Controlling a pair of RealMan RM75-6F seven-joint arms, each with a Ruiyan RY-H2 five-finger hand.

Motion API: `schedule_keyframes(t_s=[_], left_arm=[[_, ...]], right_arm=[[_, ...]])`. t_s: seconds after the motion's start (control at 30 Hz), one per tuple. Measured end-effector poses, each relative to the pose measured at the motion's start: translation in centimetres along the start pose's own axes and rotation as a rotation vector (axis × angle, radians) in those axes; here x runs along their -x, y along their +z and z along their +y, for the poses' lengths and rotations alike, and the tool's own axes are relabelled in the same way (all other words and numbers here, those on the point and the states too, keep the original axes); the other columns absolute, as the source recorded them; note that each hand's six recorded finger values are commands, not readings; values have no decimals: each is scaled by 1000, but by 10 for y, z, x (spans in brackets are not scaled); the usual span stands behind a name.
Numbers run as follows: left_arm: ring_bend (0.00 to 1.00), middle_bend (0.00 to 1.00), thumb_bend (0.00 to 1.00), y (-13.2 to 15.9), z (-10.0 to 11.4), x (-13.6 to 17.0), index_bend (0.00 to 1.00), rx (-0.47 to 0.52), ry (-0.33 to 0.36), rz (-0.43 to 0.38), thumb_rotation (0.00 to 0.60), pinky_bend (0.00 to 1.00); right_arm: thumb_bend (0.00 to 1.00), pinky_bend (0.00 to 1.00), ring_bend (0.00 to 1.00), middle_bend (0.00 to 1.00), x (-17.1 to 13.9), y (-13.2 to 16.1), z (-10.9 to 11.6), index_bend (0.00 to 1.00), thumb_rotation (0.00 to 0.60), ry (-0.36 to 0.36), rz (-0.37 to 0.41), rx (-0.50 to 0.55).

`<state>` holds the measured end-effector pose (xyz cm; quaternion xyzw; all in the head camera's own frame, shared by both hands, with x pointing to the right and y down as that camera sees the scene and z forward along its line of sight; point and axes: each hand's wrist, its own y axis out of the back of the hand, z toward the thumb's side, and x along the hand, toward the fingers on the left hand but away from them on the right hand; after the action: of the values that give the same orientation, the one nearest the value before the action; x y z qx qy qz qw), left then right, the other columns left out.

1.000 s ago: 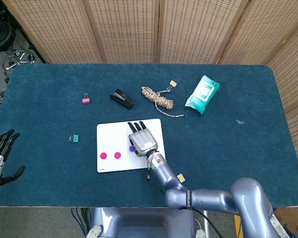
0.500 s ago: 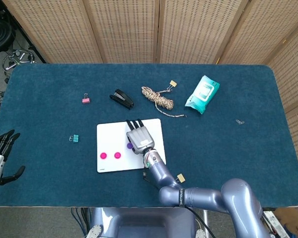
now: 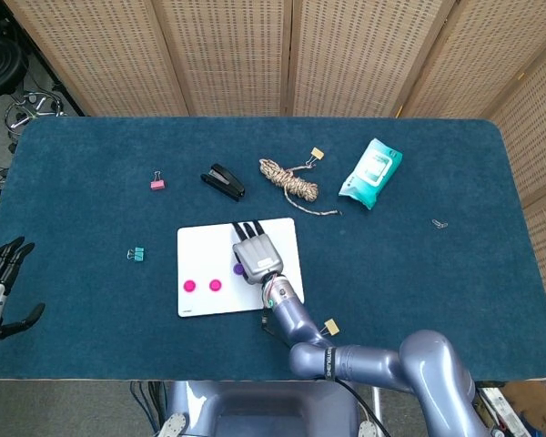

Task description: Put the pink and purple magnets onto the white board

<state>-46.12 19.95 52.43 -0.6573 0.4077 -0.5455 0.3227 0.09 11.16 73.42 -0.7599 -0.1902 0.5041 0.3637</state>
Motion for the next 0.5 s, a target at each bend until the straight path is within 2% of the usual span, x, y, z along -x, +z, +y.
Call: schedule_keyframes(t_s=[0.3, 0.4, 0.5], left_arm=[[0, 0, 283, -1, 1, 0, 0, 4, 1, 0, 600, 0], [0, 0, 284, -1, 2, 0, 0, 4, 2, 0, 600, 0], [0, 0, 283, -1, 2, 0, 0, 4, 4, 0, 600, 0]], right_arm=[[564, 0, 0, 0, 1, 0, -2, 552, 600, 3, -8, 4], [559, 0, 0, 0, 2, 0, -2, 440, 600, 4, -7, 6], [508, 0, 0, 0, 1, 0, -4, 329, 600, 18, -2, 7]])
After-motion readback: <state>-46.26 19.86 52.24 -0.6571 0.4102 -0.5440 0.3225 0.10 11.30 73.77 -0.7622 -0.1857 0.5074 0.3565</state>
